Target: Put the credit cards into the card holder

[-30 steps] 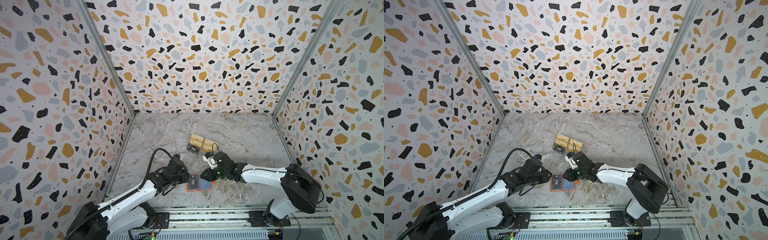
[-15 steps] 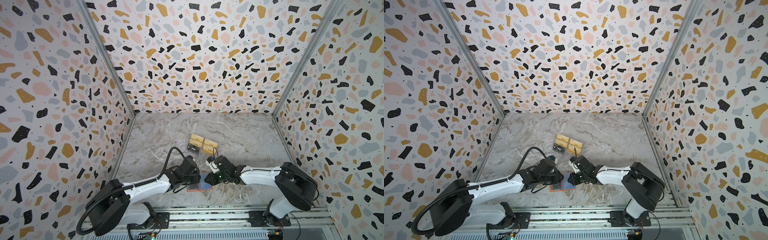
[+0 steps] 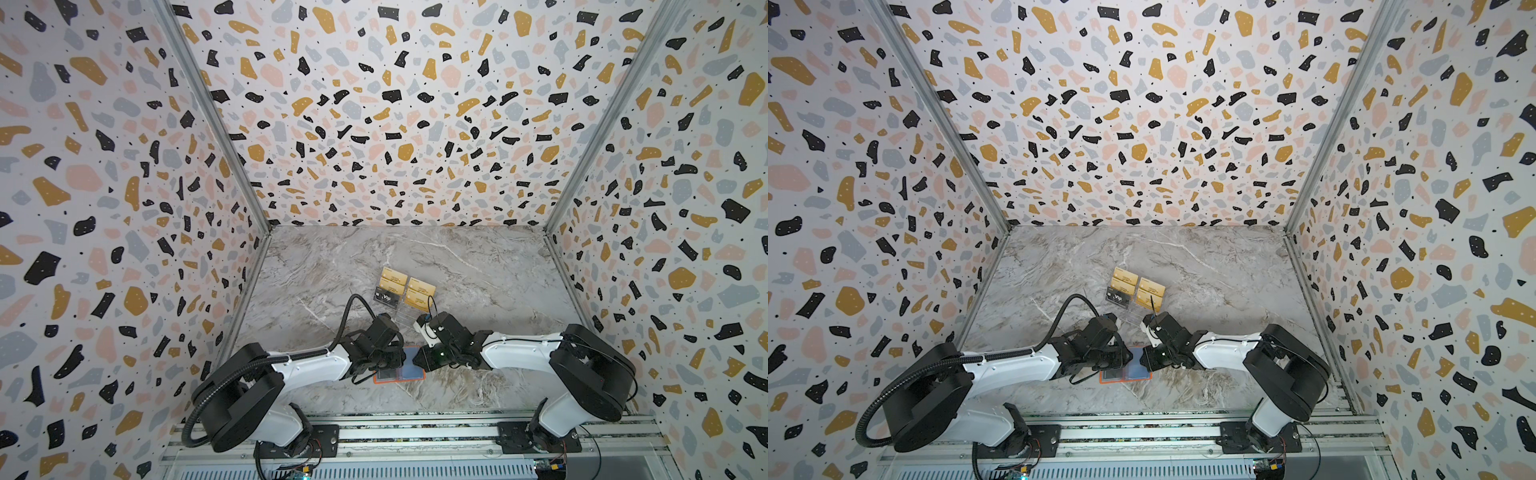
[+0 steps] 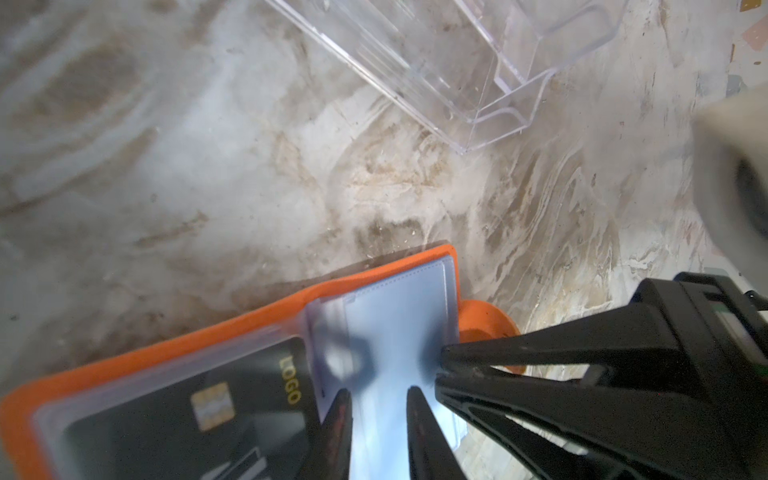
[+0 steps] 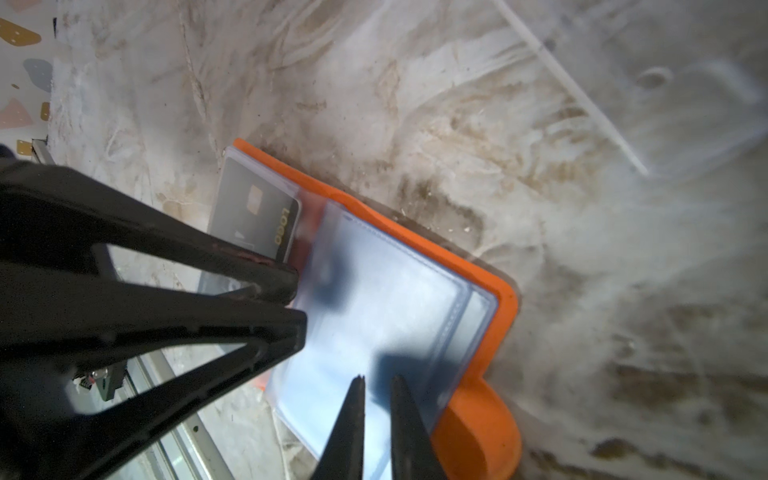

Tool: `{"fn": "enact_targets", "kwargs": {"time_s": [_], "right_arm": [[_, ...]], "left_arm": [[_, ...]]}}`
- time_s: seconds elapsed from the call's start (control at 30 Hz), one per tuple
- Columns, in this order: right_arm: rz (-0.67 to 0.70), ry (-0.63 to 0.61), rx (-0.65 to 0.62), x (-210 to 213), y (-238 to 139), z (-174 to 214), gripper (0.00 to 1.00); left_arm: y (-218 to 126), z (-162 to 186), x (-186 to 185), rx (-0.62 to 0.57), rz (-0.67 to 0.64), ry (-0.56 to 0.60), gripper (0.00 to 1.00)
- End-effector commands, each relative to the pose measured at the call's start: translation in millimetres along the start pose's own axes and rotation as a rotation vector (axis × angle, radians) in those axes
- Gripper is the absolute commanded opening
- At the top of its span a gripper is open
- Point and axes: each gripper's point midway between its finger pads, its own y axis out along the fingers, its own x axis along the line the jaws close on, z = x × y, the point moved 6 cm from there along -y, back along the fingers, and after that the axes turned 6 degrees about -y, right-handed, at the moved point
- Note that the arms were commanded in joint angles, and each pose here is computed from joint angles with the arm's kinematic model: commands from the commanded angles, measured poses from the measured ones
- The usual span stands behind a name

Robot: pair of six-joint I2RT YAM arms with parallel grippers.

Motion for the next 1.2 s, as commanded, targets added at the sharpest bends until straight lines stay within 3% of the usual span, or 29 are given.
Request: {"fn": "enact_targets", "kwargs": {"time_s": [0.0, 0.43, 0.7, 1.17], "right_arm": [[0.025, 0.004, 0.018, -6, 1, 7, 0.15], [0.020, 0.008, 0.008, -5, 0, 5, 0.15], [0.018, 0.011, 0.009, -5, 1, 5, 0.15], [0.010, 0.011, 0.006, -4, 2, 4, 0.15]], "left_arm": [[1, -2, -6, -0.008, 0.031, -0.003, 0.26], [5, 2, 6, -0.013, -0.006, -0.028, 0.26], [10, 6, 9, 0.008, -0.008, -0.034, 0.31], [9, 12, 0, 0.033, 0.129, -0.083, 0.34]]}}
